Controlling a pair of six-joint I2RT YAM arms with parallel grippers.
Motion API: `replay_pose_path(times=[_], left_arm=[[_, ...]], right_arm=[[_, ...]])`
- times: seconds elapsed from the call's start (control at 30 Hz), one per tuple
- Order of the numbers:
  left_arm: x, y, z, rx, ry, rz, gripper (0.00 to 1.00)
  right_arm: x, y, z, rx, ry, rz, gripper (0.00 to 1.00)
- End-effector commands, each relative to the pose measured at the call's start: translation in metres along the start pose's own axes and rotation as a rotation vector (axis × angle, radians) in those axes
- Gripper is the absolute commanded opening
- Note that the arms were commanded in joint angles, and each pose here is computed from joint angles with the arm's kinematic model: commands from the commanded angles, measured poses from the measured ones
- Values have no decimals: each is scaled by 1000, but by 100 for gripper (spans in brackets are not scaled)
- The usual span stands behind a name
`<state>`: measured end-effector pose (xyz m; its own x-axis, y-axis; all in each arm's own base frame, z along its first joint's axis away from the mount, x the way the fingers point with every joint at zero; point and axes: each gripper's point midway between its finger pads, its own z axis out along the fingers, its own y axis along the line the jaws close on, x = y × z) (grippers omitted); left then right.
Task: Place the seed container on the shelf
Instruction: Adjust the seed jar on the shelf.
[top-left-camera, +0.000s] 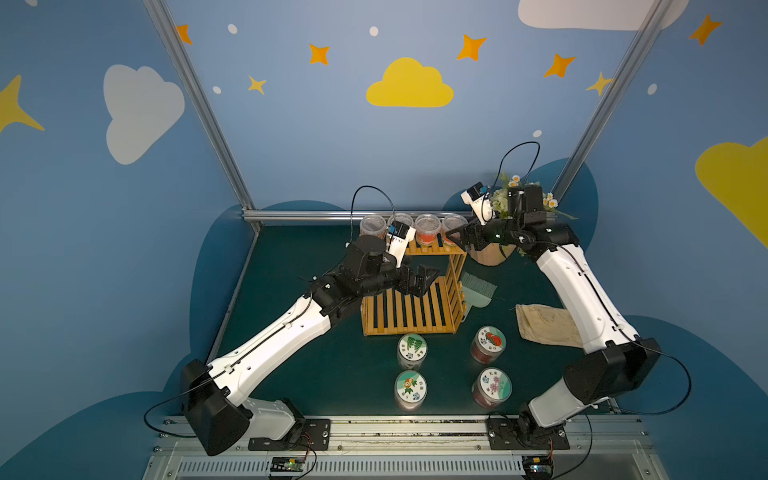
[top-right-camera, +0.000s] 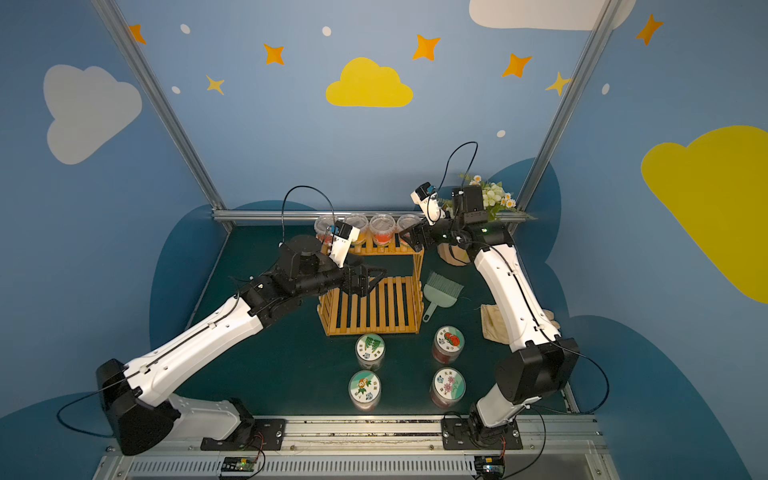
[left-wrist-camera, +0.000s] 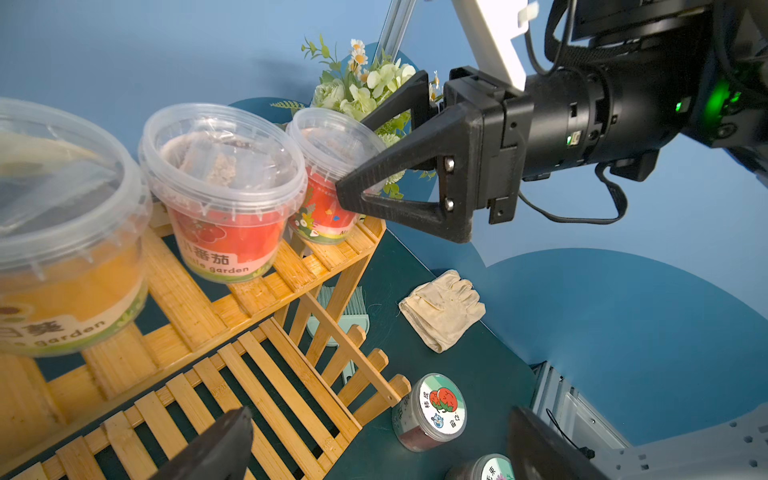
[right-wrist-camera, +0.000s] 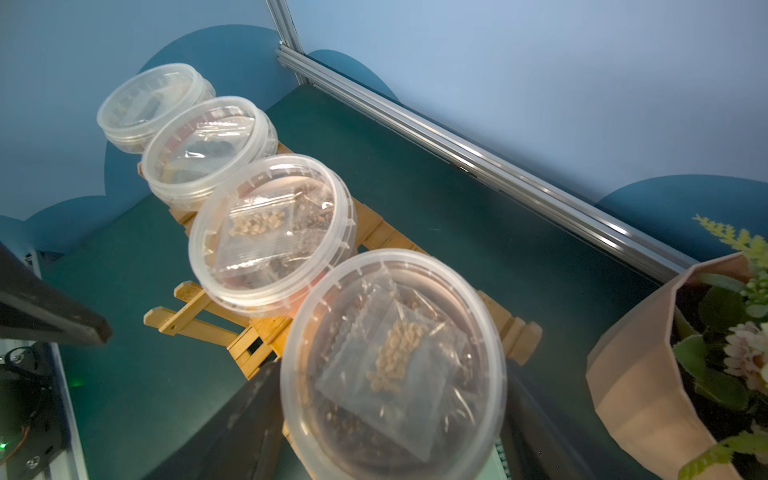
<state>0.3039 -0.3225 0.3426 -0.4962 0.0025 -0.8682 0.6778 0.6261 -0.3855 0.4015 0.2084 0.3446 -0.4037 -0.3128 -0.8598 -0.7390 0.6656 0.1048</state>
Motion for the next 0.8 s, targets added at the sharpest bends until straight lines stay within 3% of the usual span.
replay_pose_path(times=[0.0,0.27,0.47,0.77], left_arm=[[-2,1,-6,-6,-12,10,100],[0,2,-5,-6,-9,7,100],[-1,1,-6,-7,-10,8,100],[-1,1,-6,-4,-7,8,100]], right_arm=[[-4,-4,-3,23,-24,-12,85],[-11,-3,-12,45,-45,-33,87],[-7,-5,-9,43,-32,-30,79],[-7,-1,-10,27,-34,-24,90]])
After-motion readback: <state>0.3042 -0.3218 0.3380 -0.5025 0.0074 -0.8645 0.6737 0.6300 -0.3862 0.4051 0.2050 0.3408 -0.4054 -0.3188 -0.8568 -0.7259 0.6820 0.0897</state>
